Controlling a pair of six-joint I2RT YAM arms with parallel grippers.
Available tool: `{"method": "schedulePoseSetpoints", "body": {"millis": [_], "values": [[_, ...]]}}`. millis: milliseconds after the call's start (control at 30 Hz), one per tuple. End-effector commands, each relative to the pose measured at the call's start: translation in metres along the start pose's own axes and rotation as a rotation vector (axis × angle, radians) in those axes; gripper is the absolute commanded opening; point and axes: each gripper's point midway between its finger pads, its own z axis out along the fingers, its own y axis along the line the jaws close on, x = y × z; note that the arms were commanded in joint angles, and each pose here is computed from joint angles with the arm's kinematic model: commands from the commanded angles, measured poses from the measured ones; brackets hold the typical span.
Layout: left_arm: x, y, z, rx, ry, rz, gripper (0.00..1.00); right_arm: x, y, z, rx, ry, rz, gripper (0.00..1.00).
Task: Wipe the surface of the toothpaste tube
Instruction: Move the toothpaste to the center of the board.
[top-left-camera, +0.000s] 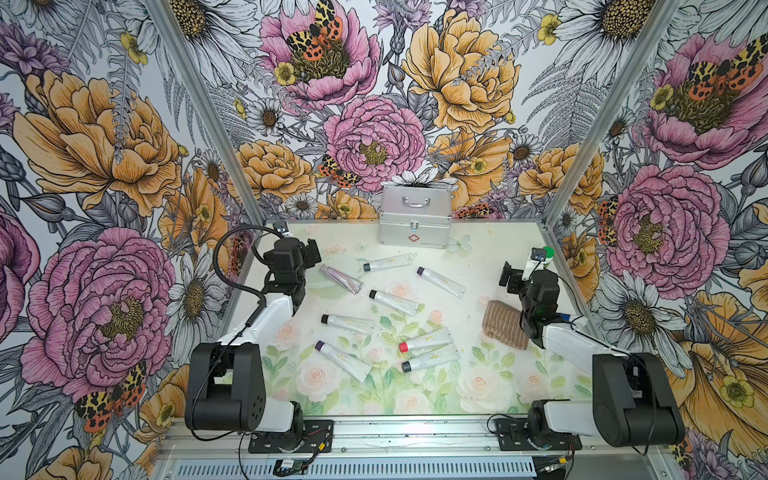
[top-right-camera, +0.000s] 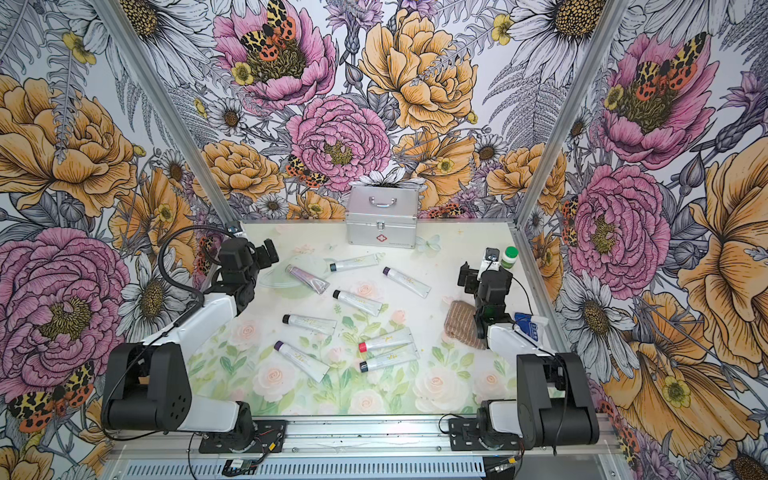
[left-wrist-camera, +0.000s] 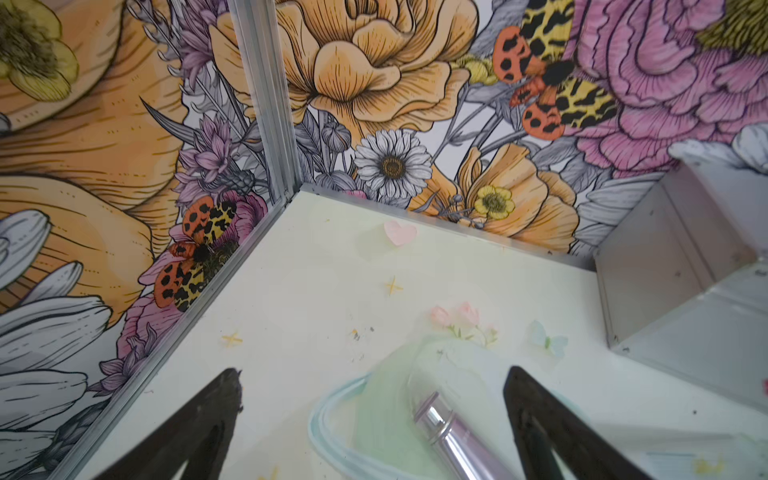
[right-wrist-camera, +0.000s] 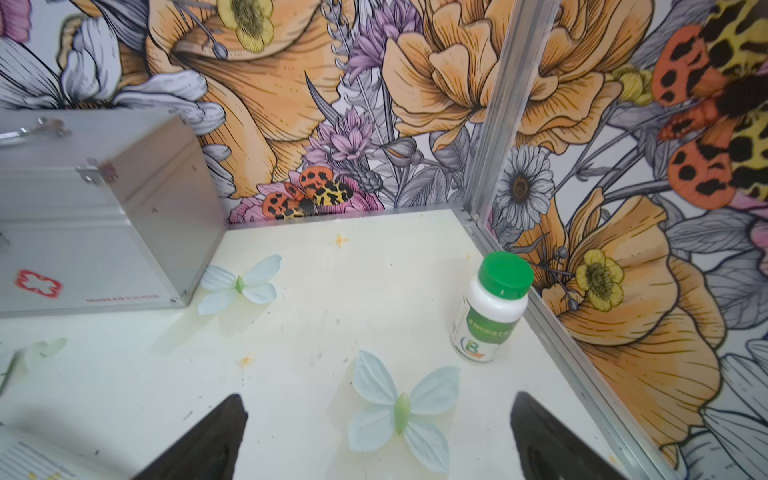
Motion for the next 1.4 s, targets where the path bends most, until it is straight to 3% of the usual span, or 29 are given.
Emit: {"method": "schedulePoseSetpoints", "body": {"millis": [0,100,167,233,300,433,633,800,1033,1233,1367], "values": [[0.027,0.008,-0.030,-0.108,0.196,0.105,0.99,-0.037,0.016,-0.013,-0.077,0.001,0.161,1.00],[0.009,0.011,-0.046,-0.116,0.170,0.044,0.99,-0.032,0.010,-0.011,-0.031,0.093,0.421,1.00],[0.005,0.019,-0.050,-0.153,0.181,0.007,0.99,-0.035,0.034,-0.012,-0.186,0.137,0.423,1.00],[0.003,0.025,-0.055,-0.160,0.203,-0.025,0.99,-0.034,0.032,-0.011,-0.162,0.150,0.532,1.00],[0.002,0.016,-0.060,-0.047,0.219,-0.075,0.99,-0.028,0.022,-0.011,-0.107,0.182,0.633,1.00],[-0.009,0.024,-0.070,-0.017,0.205,-0.169,0.99,-0.025,0.034,-0.018,-0.201,0.267,0.658,1.00],[0.010,0.012,-0.088,0.055,0.302,-0.133,0.98,-0.031,0.062,-0.029,-0.299,0.347,0.619,0.96],[0.051,-0.027,-0.121,0.130,0.378,0.013,0.98,-0.010,0.098,-0.053,-0.309,0.525,0.392,0.92],[0.112,-0.072,-0.170,0.296,0.482,0.143,0.98,0.020,0.143,-0.088,-0.426,0.702,0.235,0.86],[0.162,-0.125,-0.221,0.482,0.554,0.332,0.98,0.035,0.144,-0.103,-0.428,0.790,0.197,0.81],[0.204,-0.153,-0.261,0.587,0.587,0.486,0.98,0.035,0.129,-0.107,-0.370,0.784,0.149,0.79]]}}
